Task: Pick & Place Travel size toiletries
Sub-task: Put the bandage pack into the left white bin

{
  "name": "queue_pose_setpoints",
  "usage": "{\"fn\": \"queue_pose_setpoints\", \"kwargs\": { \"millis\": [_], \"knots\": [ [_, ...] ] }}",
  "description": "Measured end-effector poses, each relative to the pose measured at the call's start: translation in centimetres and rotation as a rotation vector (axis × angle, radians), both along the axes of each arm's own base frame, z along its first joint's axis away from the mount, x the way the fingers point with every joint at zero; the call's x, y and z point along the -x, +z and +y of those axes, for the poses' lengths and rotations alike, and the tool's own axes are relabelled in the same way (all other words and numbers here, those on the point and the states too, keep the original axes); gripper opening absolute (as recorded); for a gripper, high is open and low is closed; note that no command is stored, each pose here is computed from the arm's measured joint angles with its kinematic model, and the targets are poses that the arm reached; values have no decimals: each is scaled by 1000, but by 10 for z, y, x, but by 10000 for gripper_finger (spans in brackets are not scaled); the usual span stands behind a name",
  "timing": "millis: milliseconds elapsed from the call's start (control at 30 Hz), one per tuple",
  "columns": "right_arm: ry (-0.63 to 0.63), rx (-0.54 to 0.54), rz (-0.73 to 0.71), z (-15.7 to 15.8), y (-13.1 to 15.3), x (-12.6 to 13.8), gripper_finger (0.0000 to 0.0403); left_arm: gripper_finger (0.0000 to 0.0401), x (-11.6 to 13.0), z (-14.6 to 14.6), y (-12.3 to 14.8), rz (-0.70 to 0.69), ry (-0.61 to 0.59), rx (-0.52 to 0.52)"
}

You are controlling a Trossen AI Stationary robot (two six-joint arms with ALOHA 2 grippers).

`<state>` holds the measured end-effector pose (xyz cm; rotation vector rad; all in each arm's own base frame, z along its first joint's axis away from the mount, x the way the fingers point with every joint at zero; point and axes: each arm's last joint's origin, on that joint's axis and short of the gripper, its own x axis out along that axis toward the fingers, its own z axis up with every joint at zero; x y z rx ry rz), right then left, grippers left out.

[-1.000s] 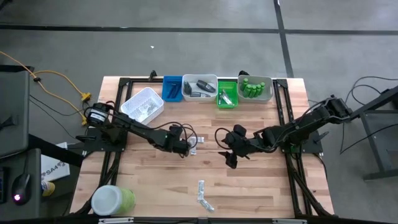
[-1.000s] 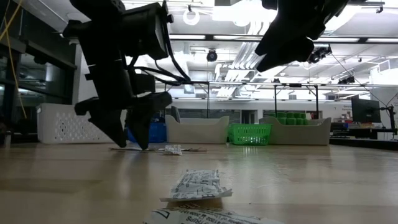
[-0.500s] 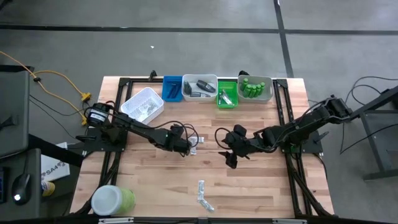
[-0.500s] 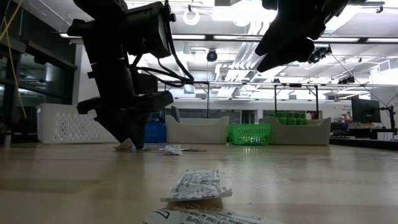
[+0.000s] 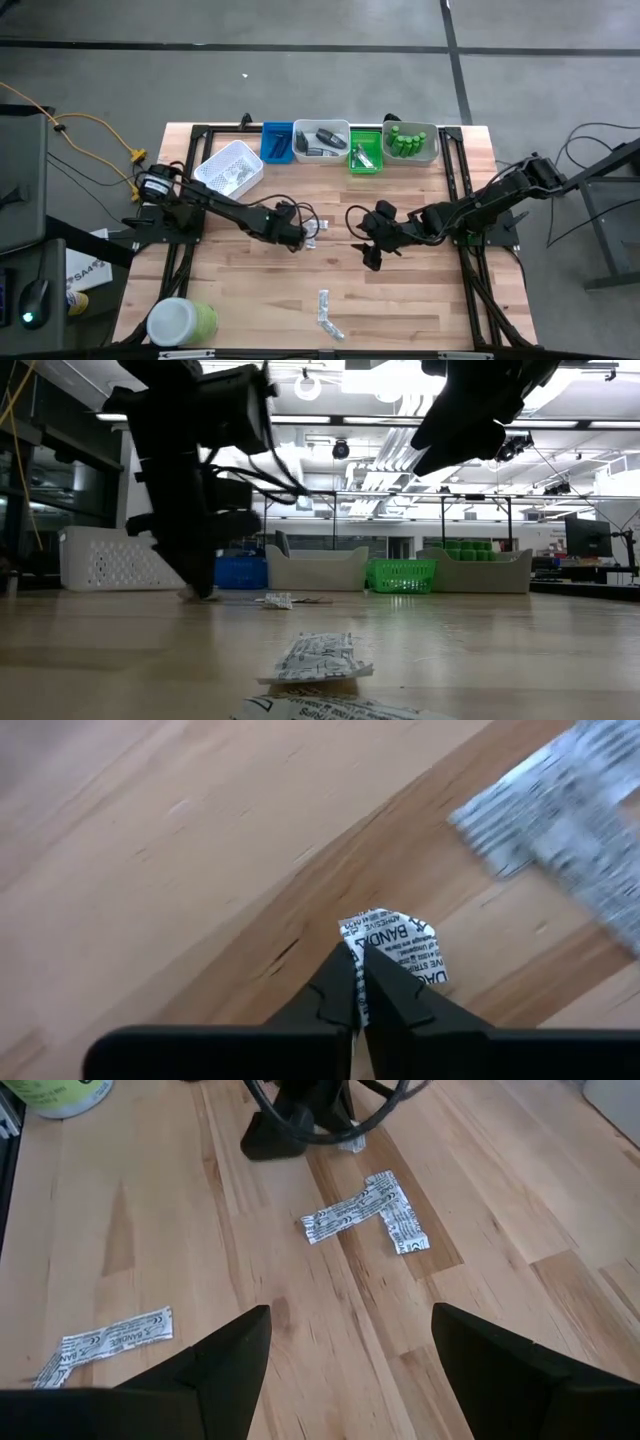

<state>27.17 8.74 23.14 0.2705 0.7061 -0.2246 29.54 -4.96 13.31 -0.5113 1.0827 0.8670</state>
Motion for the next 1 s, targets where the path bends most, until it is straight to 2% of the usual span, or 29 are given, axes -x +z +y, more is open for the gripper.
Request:
{"fn": "queue_pose_setpoints", "kwargs": {
  "millis": [167, 300, 400, 500, 567, 700, 767, 1000],
  "knots": [
    [-1, 2, 3, 0, 0, 0, 270, 4, 15, 3, 24, 16, -28, -9],
    [-2, 3, 3, 0, 0, 0, 270, 3, 31, 8, 55, -15, -15, -72],
    [-3, 3, 2, 0, 0, 0, 270, 2, 39, 11, 76, -87, -46, -115],
    [-6, 5, -3, 0, 0, 0, 270, 2, 54, 17, 95, -104, -36, -208],
    [-9, 8, -6, 0, 0, 0, 270, 2, 66, 27, 102, -69, 23, -280],
    [-14, 11, -8, -1, 0, 0, 270, 1, 84, 45, 110, -19, 172, -335],
    [-14, 10, -11, 0, 1, -1, 270, 1, 87, 54, 110, 13, 221, -371],
    [-23, -1, -15, 0, 1, -1, 270, 1, 87, 87, 99, 158, 340, -389]
  ]
}}
